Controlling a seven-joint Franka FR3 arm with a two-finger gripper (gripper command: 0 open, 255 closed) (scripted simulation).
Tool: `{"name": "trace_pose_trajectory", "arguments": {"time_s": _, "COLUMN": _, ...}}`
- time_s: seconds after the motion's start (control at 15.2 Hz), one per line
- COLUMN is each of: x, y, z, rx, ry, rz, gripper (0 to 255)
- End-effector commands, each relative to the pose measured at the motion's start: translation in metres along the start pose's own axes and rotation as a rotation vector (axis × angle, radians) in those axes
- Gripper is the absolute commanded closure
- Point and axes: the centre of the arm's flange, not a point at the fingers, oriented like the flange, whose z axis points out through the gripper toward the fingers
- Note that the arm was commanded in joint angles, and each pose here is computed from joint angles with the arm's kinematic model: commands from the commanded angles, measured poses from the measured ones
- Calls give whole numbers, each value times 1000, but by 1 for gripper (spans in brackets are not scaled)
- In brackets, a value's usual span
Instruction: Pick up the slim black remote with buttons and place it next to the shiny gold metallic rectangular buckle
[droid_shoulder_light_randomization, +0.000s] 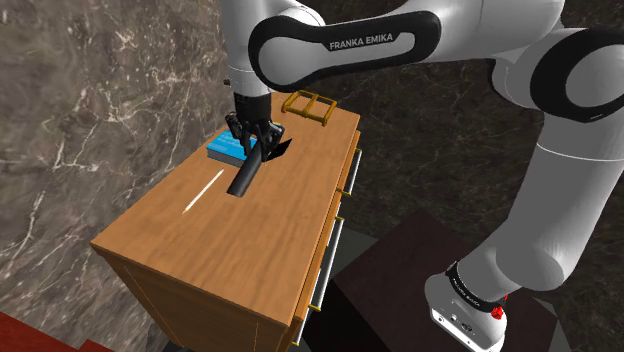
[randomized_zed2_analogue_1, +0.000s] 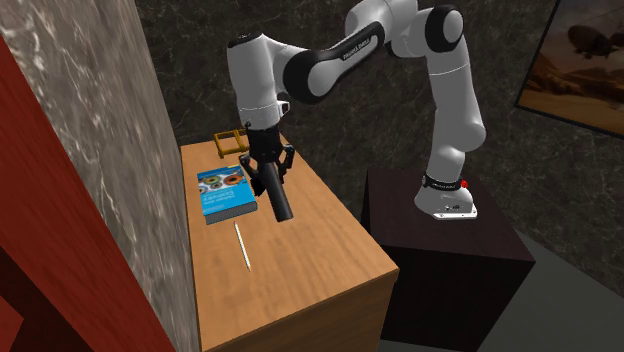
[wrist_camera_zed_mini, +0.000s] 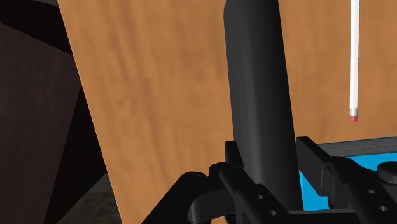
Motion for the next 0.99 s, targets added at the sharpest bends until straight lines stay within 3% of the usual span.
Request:
{"name": "trace_pose_trajectory", "arguments": {"time_s": 0.0, "x": 24, "y": 3, "z": -2, "rx": 0, "ry": 0, "rz": -1, "gripper": 255}}
{"name": "trace_pose_trajectory", "arguments": {"time_s": 0.92, "x": 209, "y": -1, "z": -1, "rx": 0, "ry": 0, "rz": -1, "gripper": 255}}
